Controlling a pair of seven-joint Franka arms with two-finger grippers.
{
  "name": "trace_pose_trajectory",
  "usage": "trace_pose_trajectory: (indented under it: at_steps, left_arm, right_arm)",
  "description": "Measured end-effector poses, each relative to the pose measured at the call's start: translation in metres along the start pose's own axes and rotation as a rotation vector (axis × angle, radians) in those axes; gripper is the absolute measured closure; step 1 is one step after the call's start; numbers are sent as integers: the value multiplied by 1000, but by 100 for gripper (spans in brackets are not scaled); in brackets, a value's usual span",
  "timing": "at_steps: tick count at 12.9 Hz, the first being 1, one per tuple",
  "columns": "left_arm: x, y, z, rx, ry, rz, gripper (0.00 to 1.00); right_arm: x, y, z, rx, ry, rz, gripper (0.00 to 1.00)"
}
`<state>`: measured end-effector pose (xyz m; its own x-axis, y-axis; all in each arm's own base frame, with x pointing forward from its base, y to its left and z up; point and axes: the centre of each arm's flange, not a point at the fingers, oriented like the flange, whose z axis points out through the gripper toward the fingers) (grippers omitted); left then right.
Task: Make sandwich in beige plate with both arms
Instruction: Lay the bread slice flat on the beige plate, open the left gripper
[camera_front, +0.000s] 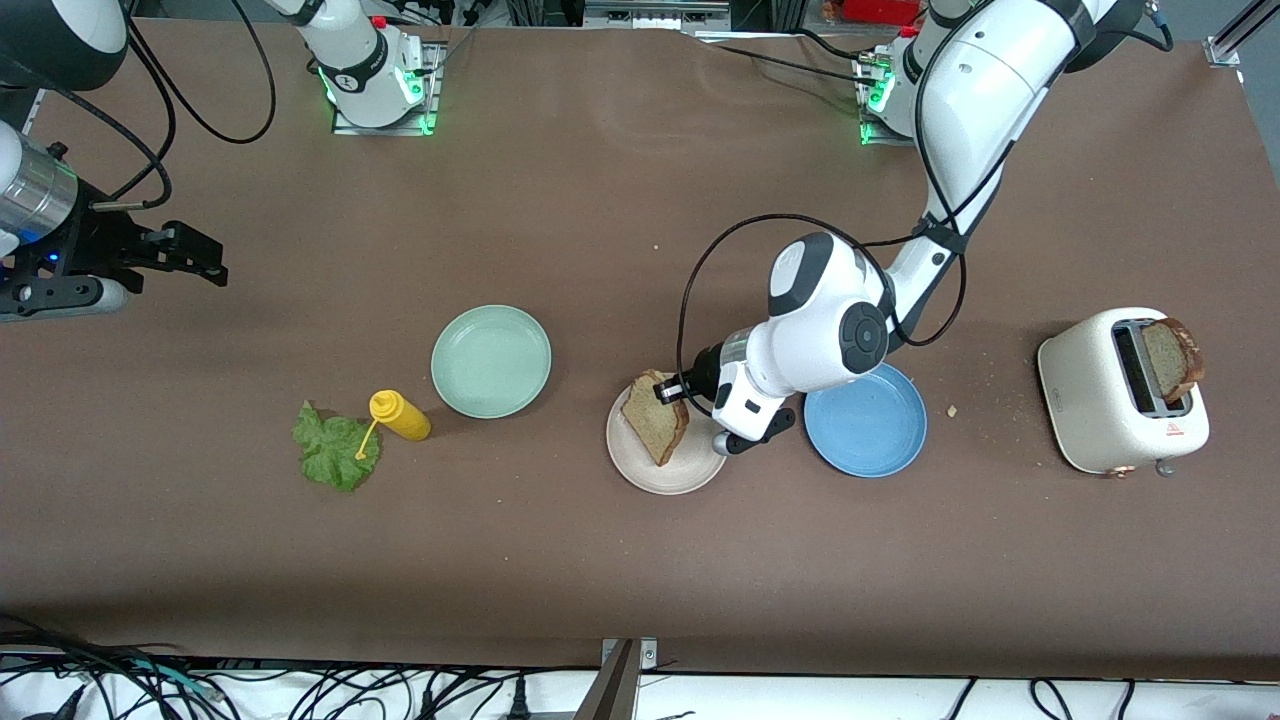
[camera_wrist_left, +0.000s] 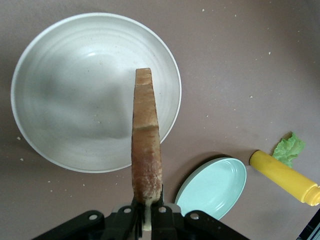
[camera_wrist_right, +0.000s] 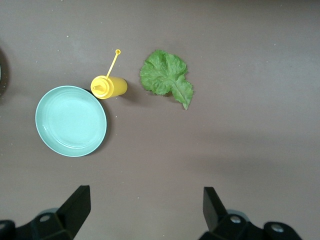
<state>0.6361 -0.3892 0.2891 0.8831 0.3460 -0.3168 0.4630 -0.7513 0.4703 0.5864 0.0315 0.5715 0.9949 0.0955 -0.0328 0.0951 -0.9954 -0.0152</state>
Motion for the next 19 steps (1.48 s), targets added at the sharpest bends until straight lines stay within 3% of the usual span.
trace_pose_trajectory:
  at_steps: [5, 7, 10, 14, 19]
  left_arm:
    - [8, -12, 17, 12, -10, -18, 92]
    - [10, -13, 17, 12, -8, -20, 78]
    - [12, -20, 19, 37, -23, -28, 42]
    - [18, -48, 27, 172, -86, -20, 2]
    - [27, -78, 25, 295, -147, -24, 1]
  right_arm:
    - [0, 0, 0, 0, 0, 0, 0]
    - [0, 0, 0, 0, 0, 0, 0]
    - [0, 0, 0, 0, 1, 0, 0]
    - [0, 4, 1, 0, 0, 7, 0]
    - [-1, 37, 2, -10, -3, 32, 0]
